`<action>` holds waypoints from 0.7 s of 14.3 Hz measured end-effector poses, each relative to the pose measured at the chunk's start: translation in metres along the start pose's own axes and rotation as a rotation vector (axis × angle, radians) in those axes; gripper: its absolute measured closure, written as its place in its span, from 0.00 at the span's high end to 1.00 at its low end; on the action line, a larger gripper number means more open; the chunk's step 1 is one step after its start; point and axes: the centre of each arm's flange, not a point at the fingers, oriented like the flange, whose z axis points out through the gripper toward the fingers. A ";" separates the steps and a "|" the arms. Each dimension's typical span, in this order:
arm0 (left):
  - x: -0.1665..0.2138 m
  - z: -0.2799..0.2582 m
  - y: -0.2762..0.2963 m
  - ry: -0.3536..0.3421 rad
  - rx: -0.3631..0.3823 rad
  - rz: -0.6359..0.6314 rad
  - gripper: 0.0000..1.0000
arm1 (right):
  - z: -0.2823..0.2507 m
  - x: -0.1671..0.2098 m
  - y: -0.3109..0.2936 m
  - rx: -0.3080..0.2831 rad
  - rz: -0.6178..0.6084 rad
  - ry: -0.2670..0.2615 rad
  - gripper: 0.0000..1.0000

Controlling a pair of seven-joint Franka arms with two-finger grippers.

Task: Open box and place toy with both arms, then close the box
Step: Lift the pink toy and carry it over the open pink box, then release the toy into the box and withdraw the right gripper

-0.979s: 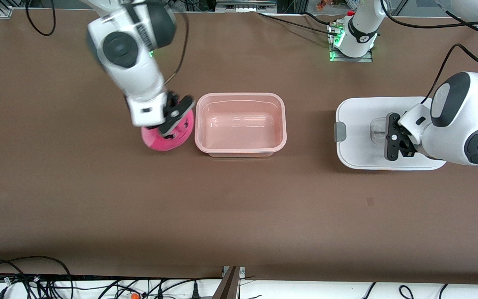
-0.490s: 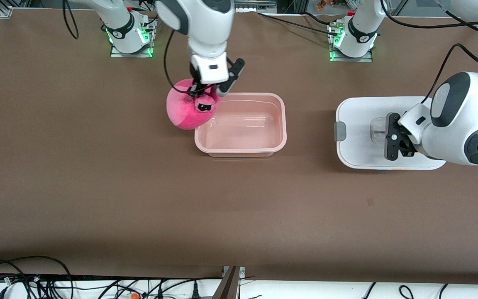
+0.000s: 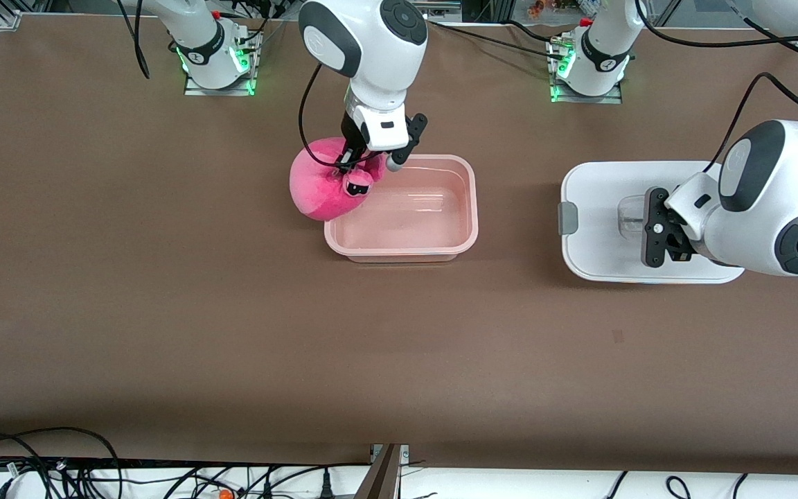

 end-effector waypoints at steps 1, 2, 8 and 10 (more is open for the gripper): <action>0.000 0.000 0.000 0.000 0.000 0.000 0.07 | -0.001 0.004 0.001 0.001 0.024 0.006 0.10; 0.000 0.000 0.000 0.000 0.000 0.000 0.07 | -0.003 0.011 -0.001 0.002 0.052 0.018 0.16; 0.000 0.000 0.000 0.000 0.000 0.001 0.07 | -0.067 0.034 -0.032 0.051 0.176 0.134 0.72; 0.000 0.000 0.000 0.000 0.000 0.002 0.07 | -0.093 0.031 -0.047 0.059 0.190 0.132 0.93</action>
